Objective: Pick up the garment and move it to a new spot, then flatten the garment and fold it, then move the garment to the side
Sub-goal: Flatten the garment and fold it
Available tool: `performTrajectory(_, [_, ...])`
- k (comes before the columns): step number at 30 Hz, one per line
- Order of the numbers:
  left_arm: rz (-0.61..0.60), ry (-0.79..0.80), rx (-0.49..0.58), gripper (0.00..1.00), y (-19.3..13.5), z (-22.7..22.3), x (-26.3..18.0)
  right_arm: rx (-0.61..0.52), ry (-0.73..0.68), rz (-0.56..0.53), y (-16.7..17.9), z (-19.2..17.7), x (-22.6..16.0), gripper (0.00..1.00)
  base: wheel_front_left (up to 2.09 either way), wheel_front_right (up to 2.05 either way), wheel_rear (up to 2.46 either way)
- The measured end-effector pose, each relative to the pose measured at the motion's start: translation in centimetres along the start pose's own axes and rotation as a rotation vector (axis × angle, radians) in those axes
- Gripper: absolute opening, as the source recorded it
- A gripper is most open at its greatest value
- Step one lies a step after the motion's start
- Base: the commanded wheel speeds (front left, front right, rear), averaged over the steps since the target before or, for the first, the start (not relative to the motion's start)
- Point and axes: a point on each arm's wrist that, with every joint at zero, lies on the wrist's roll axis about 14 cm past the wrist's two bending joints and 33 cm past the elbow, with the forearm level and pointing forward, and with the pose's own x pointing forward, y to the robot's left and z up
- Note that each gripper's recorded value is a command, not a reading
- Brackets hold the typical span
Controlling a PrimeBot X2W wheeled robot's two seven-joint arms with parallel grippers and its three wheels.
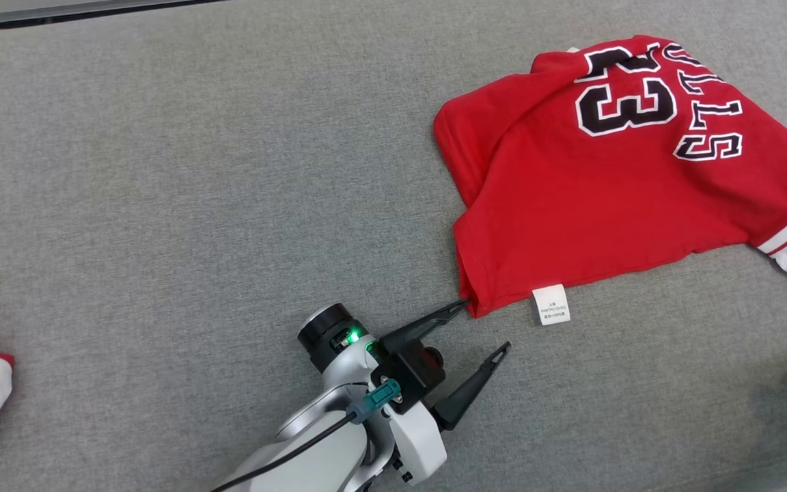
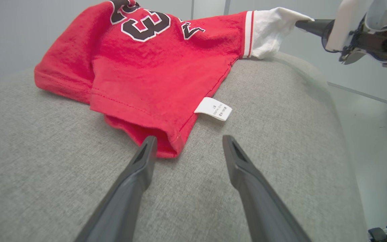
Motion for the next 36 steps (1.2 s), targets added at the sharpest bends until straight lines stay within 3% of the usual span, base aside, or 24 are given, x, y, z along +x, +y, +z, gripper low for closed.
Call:
performTrajectory(5, [-0.035, -0.006, 0.017, 1.00, -0.3, 0.3, 0.7, 0.004, 0.007, -0.010, -0.4, -0.3, -0.1, 0.00, 0.00, 0.00, 0.00])
performTrajectory(6, [-0.039, -0.002, 0.018, 0.72, -0.4, 0.1, 0.7, 0.003, 0.008, -0.009, -0.4, -0.3, -0.2, 0.00, 0.00, 0.00, 0.00])
performTrajectory(8, [-0.040, 0.008, 0.016, 0.49, -0.3, -0.2, 0.8, 0.010, 0.007, -0.005, -0.3, -0.3, -0.2, 0.00, 0.00, 0.00, 0.00])
performTrajectory(11, [-0.034, 0.019, 0.013, 0.41, 0.0, -0.6, 0.9, 0.014, 0.000, -0.002, -0.2, 0.0, 0.0, 0.00, 0.00, 0.00, 0.00])
performTrajectory(13, [-0.030, 0.023, 0.015, 0.23, 0.3, -0.7, 1.0, 0.020, -0.011, 0.002, 0.0, 0.4, 0.1, 0.00, 0.00, 0.00, 0.00])
performTrajectory(14, [-0.024, 0.019, 0.015, 0.06, 0.5, -0.6, 1.2, 0.020, -0.016, 0.005, 0.0, 0.5, 0.1, 0.00, 0.00, 0.00, 0.00])
performTrajectory(15, [-0.020, 0.016, 0.017, 0.00, 0.7, -0.4, 1.3, 0.019, -0.019, 0.009, 0.1, 0.6, 0.1, 0.00, 0.00, 0.00, 0.00])
performTrajectory(21, [0.011, -0.002, -0.008, 0.00, 1.6, 0.1, 1.4, 0.031, -0.041, 0.032, 0.9, 1.3, 0.2, 0.00, 0.00, 0.00, 0.00])
performTrajectory(27, [0.189, -0.197, -0.075, 0.00, 7.1, 6.4, 0.6, 0.113, -0.092, 0.084, 2.9, 2.9, 0.3, 0.00, 0.00, 0.00, 0.00])
performTrajectory(32, [0.332, -0.398, 0.002, 0.00, 12.3, 14.0, -3.0, 0.194, -0.200, 0.191, 6.3, 7.0, 0.3, 0.00, 0.00, 0.00, 0.00])
performTrajectory(36, [0.411, -0.482, 0.097, 0.00, 14.6, 18.0, -6.8, 0.250, -0.287, 0.295, 9.4, 10.8, 0.0, 0.00, 0.00, 0.00, 0.00])
